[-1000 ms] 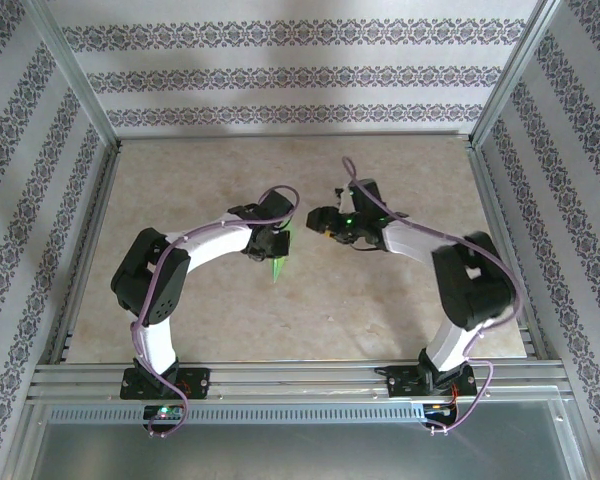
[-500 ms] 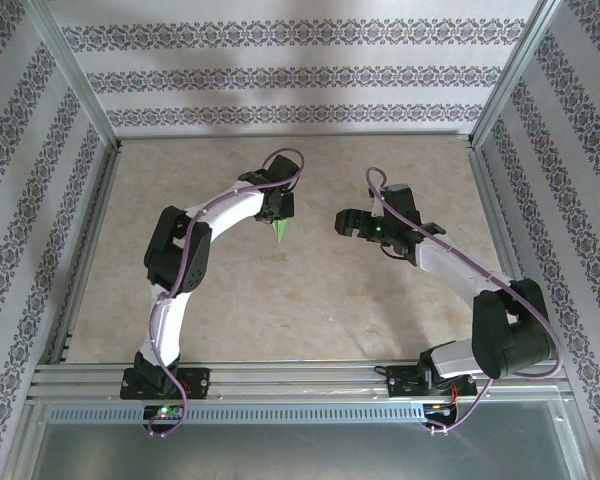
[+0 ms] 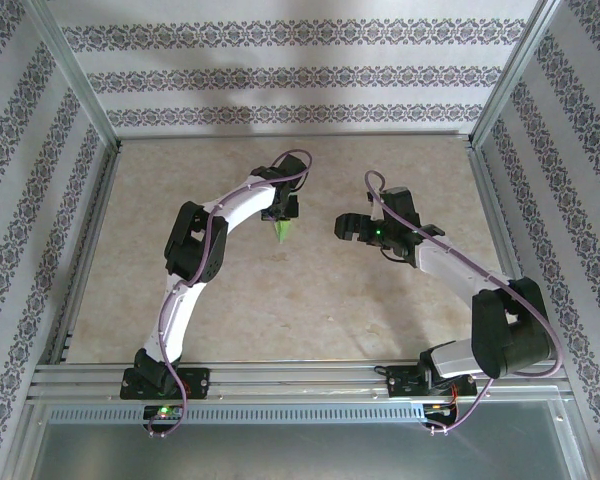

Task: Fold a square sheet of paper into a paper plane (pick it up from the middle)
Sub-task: Move the paper plane to the top-center of the table.

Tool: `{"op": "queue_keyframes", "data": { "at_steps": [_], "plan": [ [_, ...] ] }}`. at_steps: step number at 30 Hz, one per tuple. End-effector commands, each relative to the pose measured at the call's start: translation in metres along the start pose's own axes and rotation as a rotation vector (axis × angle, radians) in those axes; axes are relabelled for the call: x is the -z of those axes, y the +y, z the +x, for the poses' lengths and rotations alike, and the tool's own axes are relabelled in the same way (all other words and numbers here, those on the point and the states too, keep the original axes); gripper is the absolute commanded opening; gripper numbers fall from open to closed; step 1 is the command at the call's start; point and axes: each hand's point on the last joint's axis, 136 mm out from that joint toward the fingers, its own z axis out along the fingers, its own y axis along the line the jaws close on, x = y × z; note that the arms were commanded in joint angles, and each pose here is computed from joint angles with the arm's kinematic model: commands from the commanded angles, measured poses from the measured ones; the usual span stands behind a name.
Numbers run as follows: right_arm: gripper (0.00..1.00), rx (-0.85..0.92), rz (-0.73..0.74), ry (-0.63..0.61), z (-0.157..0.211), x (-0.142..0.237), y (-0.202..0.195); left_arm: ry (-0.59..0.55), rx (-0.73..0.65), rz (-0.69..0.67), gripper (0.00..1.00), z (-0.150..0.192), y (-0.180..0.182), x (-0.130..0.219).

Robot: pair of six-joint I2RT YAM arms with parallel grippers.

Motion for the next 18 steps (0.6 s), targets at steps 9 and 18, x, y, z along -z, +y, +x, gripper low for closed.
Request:
{"op": "queue_keyframes", "data": {
  "at_steps": [9,18],
  "plan": [
    [0.98,-0.031,-0.025,0.032,0.007,-0.007,-0.001,0.062,0.026,-0.044,0.20,0.011,0.010,-0.013],
    [0.98,-0.043,-0.032,0.045,0.009,-0.010,-0.001,0.097,0.034,-0.064,0.26,0.021,0.014,-0.024]
  ]
}}
